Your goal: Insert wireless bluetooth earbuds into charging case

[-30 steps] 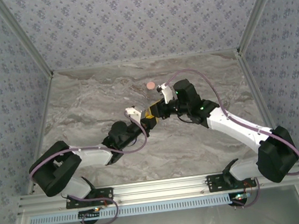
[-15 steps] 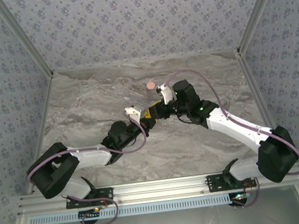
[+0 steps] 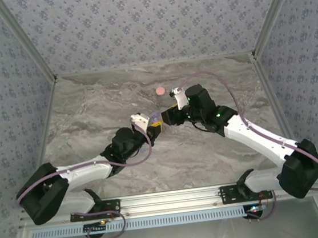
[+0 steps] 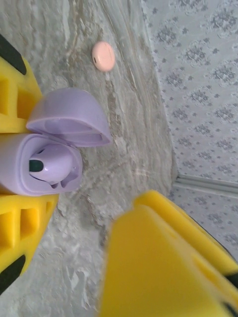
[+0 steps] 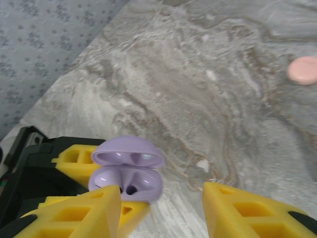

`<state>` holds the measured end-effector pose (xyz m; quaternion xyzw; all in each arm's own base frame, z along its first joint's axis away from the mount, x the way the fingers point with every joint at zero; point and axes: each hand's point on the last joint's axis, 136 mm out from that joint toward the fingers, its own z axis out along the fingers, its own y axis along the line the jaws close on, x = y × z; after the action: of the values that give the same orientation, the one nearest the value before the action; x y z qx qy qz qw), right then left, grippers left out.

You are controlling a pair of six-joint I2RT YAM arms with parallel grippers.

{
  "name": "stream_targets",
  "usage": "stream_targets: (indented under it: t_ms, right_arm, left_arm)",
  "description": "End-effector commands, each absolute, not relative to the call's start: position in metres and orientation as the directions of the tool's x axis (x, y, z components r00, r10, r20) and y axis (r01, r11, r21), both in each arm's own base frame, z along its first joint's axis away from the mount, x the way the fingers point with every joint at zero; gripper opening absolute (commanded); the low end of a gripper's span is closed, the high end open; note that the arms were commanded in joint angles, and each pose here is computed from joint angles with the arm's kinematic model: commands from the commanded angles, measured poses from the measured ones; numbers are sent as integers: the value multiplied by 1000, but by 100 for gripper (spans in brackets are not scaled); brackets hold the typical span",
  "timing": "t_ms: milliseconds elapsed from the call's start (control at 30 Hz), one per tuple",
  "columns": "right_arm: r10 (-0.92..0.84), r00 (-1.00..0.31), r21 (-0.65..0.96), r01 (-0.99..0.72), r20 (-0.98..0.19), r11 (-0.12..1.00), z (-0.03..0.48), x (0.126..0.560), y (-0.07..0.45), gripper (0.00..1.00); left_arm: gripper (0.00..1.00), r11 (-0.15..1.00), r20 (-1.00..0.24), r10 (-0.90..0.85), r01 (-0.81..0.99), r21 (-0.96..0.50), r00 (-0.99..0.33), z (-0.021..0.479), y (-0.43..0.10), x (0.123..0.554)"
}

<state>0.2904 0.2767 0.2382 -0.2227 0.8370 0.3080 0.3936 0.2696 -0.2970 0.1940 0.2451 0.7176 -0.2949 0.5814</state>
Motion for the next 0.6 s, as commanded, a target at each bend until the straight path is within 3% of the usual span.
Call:
stream_targets:
  t_ms: [0,200,567]
  right_arm:
    - [-120,-589,260,-518,-799,815,242,301,251,51]
    - [-154,-680,225,-435,-717,872,205,308,232,53]
    - [-337,-755,323,-576,-562,751,136,284,277,53]
  left_arm:
    - [22,762,-977,76,643,-73,-201,203,-283,277]
    - [22,806,-966,98,588,-64,-239,204,-250,276]
    - [24,859,-975,62,509,-57,-214,234,-193,262]
